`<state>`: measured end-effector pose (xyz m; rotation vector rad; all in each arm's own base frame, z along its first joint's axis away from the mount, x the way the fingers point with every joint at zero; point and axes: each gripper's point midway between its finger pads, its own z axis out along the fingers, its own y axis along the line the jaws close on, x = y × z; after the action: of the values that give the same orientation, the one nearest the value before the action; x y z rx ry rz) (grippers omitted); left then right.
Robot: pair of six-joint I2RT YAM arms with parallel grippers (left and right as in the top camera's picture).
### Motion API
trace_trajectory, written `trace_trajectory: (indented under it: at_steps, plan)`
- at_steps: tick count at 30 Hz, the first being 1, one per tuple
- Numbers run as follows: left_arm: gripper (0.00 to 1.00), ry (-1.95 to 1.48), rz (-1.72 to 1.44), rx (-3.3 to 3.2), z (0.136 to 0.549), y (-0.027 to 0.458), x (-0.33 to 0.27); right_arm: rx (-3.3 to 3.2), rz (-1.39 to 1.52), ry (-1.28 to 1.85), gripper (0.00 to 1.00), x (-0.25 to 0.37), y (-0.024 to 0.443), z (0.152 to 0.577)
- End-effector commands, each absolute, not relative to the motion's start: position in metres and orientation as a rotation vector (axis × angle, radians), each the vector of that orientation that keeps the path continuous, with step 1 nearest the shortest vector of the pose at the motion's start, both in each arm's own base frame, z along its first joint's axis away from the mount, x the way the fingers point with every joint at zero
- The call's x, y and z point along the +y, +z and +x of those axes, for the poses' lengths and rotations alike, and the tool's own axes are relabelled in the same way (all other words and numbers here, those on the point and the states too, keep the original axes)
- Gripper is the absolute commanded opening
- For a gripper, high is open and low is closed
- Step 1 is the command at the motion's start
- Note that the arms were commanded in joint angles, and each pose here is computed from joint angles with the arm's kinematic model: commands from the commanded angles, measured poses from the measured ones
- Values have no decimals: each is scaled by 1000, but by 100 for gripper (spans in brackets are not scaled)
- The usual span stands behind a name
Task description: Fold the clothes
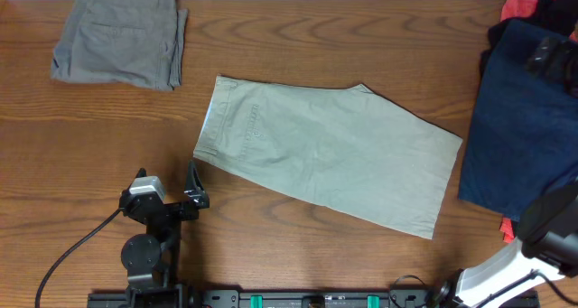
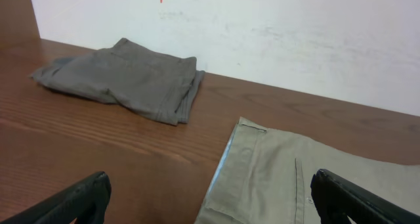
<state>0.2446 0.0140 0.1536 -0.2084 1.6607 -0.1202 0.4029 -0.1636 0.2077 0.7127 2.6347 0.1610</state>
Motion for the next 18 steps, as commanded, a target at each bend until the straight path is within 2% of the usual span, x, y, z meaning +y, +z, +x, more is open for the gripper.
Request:
trace_trajectory:
  at_steps: [1, 9, 18]
  plan:
    - [98, -125, -204, 1707, 244, 139, 13, 2712, 685, 388, 99, -115, 202, 396]
    - [98, -125, -204, 1707, 244, 139, 13, 2960, 670, 480, 99, -60, 148, 359]
    - [98, -125, -204, 1707, 244, 139, 13, 3088, 660, 471, 99, -45, 82, 328]
